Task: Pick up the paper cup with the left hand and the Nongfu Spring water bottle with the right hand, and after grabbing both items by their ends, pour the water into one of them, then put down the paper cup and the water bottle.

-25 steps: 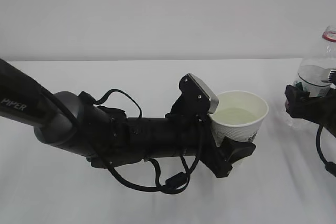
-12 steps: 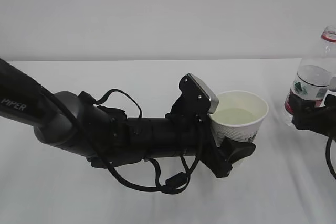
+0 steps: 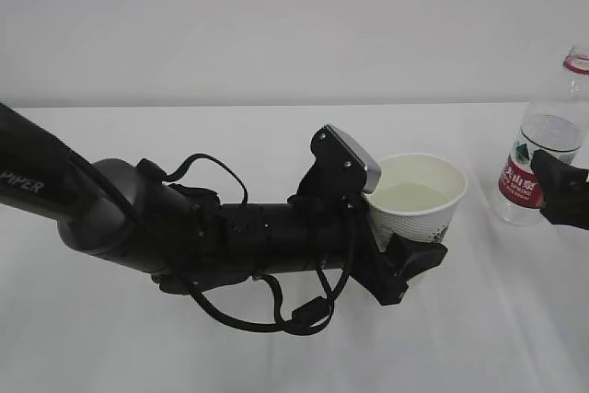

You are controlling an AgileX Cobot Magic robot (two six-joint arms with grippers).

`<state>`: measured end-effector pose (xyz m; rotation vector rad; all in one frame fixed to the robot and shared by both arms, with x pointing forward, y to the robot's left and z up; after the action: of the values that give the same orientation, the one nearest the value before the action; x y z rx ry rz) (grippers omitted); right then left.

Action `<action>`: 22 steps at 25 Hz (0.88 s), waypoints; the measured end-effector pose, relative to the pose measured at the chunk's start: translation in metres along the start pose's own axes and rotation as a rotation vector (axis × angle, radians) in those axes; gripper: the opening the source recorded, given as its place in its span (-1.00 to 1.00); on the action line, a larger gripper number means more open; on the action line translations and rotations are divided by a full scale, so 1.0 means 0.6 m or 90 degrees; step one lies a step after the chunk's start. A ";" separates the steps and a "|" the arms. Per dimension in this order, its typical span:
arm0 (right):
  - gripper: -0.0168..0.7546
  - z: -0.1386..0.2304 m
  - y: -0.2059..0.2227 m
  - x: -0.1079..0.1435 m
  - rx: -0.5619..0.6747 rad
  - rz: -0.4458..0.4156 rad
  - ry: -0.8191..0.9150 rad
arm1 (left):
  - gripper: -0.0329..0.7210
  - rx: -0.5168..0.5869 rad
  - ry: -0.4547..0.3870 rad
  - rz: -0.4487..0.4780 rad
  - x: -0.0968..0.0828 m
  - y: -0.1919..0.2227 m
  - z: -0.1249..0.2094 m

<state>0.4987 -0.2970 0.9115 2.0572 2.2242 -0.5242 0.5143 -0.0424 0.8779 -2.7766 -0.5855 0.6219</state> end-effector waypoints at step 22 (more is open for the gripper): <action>0.68 -0.044 -0.045 -0.001 -0.033 -0.020 -0.035 | 0.49 -0.020 -0.027 -0.058 0.065 -0.033 -0.012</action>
<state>0.4769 -0.2913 0.9421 1.9616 2.2189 -0.5131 0.5437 -0.0089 0.8765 -2.7543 -0.7313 0.6581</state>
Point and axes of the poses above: a point on each arm's last joint axis where the gripper is mounted, y pointing out along that axis toward the gripper, x along the wrist's bending axis when the last joint is at zero, z = x × y, the point moved 2 cm from there along y, pointing out along that axis toward the gripper, and after that the axes turned 15 degrees about -y, right-handed, at the moved point
